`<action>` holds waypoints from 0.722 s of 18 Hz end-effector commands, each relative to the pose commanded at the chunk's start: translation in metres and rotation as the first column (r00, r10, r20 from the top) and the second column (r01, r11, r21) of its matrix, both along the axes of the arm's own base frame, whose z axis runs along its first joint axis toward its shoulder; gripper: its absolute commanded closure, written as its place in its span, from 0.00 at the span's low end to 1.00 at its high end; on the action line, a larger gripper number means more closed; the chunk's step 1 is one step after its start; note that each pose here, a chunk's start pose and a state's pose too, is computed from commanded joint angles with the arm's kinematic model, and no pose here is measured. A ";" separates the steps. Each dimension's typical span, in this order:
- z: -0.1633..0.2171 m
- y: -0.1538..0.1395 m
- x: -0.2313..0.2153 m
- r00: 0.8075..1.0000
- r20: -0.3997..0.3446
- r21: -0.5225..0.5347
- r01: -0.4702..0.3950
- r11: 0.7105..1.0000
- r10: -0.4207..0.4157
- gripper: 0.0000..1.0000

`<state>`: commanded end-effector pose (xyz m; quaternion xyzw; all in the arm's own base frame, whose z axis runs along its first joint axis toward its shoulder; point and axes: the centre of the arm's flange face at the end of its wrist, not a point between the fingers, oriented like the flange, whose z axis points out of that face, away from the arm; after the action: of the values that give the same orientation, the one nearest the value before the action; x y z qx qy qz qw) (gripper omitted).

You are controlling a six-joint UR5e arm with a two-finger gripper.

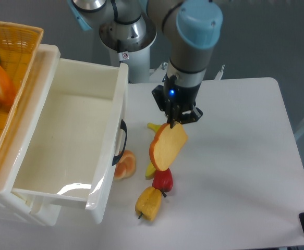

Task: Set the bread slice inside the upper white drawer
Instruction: 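Lift the held bread slice upward with the gripper, then carry the bread slice over the open white drawer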

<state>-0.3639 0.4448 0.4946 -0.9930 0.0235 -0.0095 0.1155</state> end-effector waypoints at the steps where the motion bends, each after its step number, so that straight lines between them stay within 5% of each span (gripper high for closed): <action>1: 0.008 0.000 0.006 0.999 0.018 0.032 -0.033 0.999 0.033 1.00; 7: 0.059 -0.009 0.039 0.974 0.122 0.167 -0.211 0.963 0.193 1.00; 13: 0.101 -0.018 0.072 0.950 0.203 0.275 -0.288 0.917 0.237 1.00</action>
<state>-0.2922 0.4266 0.5959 -0.9535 -0.1189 -0.0724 0.2674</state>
